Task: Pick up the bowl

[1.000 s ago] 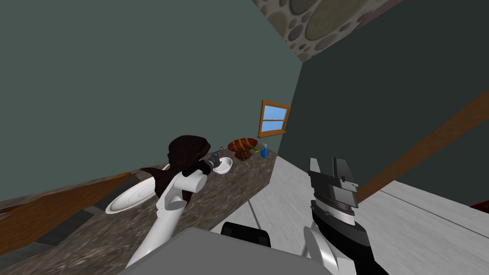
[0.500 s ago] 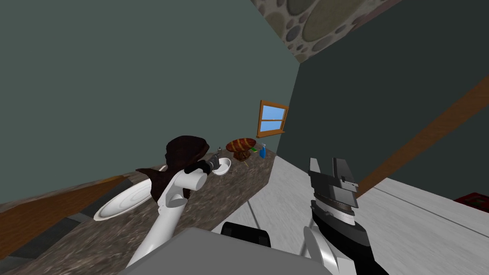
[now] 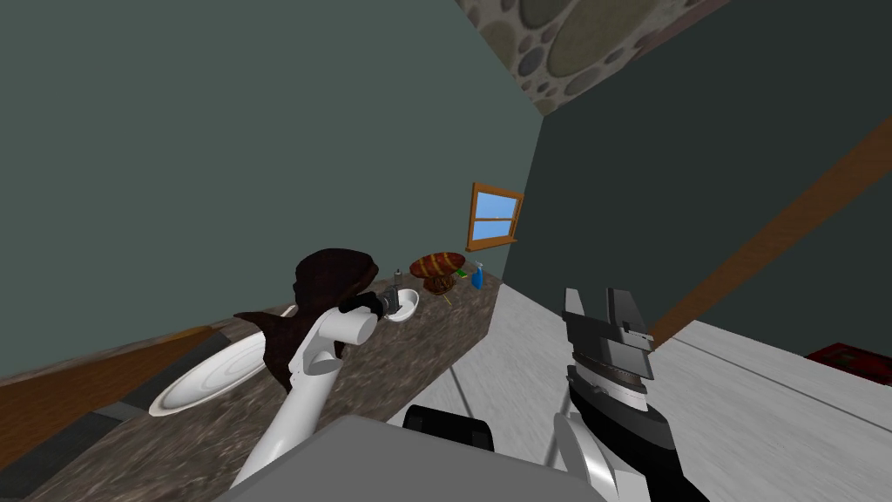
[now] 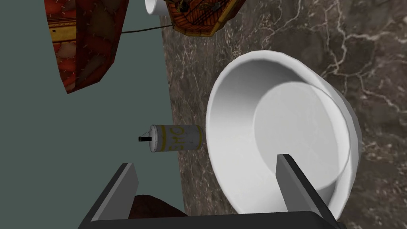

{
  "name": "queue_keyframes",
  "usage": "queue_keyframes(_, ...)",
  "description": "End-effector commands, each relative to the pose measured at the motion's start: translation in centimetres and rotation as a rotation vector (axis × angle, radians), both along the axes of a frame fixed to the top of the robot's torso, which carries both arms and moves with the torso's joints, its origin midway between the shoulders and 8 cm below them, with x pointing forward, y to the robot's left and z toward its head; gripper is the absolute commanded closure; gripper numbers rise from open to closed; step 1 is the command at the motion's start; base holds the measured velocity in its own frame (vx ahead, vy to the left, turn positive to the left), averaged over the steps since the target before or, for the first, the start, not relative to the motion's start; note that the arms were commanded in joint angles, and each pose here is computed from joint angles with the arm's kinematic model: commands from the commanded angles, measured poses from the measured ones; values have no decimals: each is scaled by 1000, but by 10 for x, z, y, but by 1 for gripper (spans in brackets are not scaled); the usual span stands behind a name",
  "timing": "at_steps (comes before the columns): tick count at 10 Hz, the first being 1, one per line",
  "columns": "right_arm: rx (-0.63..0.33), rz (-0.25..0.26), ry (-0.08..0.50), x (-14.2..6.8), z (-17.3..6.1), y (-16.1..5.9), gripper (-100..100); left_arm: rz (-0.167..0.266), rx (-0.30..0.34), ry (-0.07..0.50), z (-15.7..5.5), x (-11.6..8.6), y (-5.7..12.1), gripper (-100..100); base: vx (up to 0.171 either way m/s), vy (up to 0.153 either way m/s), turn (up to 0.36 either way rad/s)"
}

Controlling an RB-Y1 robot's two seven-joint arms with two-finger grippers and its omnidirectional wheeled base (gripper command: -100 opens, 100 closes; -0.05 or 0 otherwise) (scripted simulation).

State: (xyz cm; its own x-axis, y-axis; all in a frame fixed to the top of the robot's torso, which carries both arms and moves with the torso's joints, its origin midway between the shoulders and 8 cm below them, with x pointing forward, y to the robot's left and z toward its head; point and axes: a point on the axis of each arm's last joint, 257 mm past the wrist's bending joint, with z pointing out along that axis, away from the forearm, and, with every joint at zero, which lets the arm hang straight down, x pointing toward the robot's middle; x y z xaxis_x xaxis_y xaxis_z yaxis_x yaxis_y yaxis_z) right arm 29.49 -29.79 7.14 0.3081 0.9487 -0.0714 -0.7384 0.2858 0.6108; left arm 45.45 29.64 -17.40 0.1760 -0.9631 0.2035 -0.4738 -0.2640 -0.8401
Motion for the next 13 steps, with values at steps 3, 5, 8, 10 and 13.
queue_keyframes(3,0,0,0,0,0,0,0,12,-14,76,-14,-7,2,-100,11,-3,-41)
queue_keyframes(5,0,0,0,0,0,0,0,21,-27,129,-24,-13,4,-100,13,-4,-57)
queue_keyframes(8,0,0,0,0,0,0,0,33,-38,195,-36,-22,6,-100,10,0,-39)
queue_keyframes(10,0,0,0,0,0,0,0,43,-47,249,-45,-29,8,-100,11,1,-49)
queue_keyframes(13,0,0,0,0,0,0,0,54,-56,316,-56,-40,11,-100,5,1,-35)
